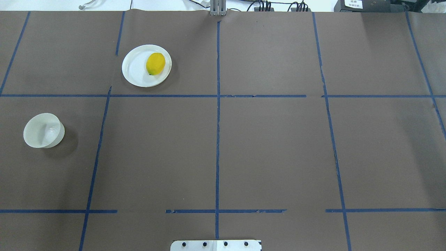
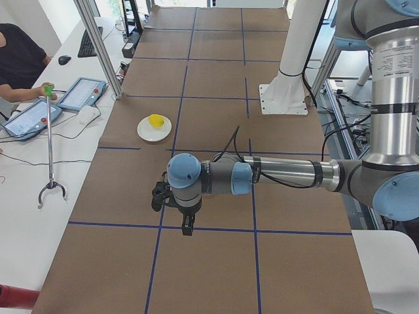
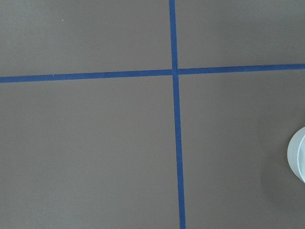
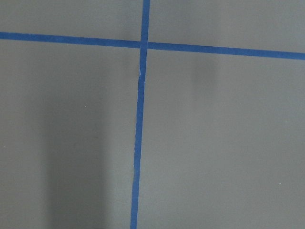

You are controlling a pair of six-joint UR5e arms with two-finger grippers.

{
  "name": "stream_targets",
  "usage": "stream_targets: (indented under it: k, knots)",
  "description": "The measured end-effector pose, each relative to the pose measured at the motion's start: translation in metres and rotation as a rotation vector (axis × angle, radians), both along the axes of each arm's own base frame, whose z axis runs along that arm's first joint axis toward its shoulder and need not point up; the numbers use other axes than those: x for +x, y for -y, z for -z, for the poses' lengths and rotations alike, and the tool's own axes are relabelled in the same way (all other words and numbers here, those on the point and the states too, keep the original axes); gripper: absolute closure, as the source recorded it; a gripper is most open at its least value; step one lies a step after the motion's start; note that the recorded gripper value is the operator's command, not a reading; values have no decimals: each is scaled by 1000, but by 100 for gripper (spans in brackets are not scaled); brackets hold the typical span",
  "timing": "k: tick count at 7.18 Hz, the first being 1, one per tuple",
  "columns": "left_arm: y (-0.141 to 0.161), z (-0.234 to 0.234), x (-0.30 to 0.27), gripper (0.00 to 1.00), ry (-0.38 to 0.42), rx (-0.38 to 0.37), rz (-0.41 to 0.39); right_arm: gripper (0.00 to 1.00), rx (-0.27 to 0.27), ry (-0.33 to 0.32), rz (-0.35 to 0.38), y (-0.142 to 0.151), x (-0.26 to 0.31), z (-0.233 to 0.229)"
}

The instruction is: Move lemon from plate to bowl

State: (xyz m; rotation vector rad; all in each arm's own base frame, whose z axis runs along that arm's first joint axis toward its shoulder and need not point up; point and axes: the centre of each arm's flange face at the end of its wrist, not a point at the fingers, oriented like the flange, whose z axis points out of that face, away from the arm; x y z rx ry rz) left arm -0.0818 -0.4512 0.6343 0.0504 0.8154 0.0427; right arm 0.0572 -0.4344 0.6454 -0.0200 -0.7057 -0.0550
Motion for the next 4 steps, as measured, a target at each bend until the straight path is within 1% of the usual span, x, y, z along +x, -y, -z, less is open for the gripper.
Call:
stream_targets:
  k: [2, 4]
  knots:
    - [3, 1, 0, 0, -2, 4, 1, 0, 0, 0, 0, 0, 0, 0]
    - [19, 23, 0, 0, -9, 41, 4, 0, 1, -1, 0, 0, 0, 0]
